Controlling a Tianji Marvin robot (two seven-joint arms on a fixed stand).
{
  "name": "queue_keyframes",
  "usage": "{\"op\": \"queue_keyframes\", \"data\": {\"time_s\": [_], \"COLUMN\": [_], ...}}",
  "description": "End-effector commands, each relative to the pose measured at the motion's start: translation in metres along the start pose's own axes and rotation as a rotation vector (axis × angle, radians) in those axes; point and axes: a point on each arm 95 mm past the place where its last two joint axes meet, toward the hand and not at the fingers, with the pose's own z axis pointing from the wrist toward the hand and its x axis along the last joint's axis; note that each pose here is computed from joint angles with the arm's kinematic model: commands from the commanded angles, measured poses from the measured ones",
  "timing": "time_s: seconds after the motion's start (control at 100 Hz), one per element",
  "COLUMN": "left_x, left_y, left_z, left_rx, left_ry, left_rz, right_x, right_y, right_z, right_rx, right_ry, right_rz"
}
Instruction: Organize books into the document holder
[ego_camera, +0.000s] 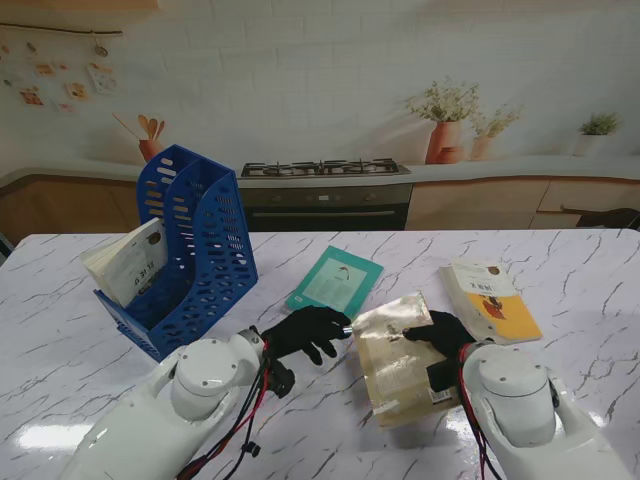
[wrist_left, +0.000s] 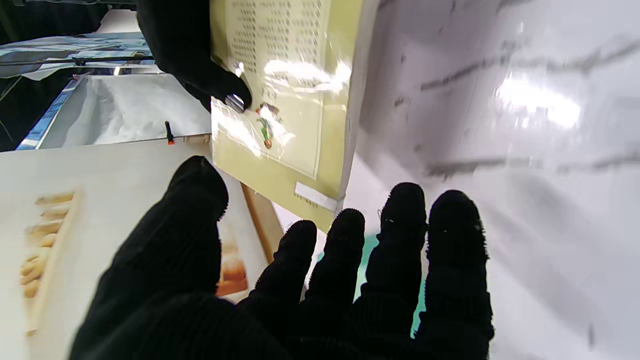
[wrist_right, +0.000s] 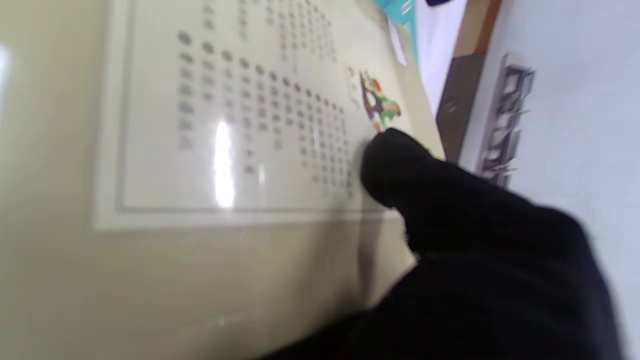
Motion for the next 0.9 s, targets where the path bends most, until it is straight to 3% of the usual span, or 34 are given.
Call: {"op": "queue_keyframes", "data": {"time_s": [0.0,0.29,0.62,0.89], "left_x": [0.011,0.031,0.039,0.038], "left_y": [-0.009,-0.036,-0.045,-0.043], "left_z": [-0.006,-0.011,0.011,0.033], "left_rx": [0.023,0.1,0.024,-0.047], "left_ry": [0.058,0.116,0.185,0.234], "left_rz": [0.025,0.129,0.165,0.145], "right_x": [0.016,0.032,0.051,0.057], "right_y": [-0.001,-0.004,-0.01,-0.01], "right_z": [-0.007,-0.013,-0.018,-0.018], "right_rx": [0.021,0.125,0.179,0.19], "right_ry": [0.063,0.203,0.31,0.342], "right_rz": [-0.024,-0.145,-0.2,-0.203]}}
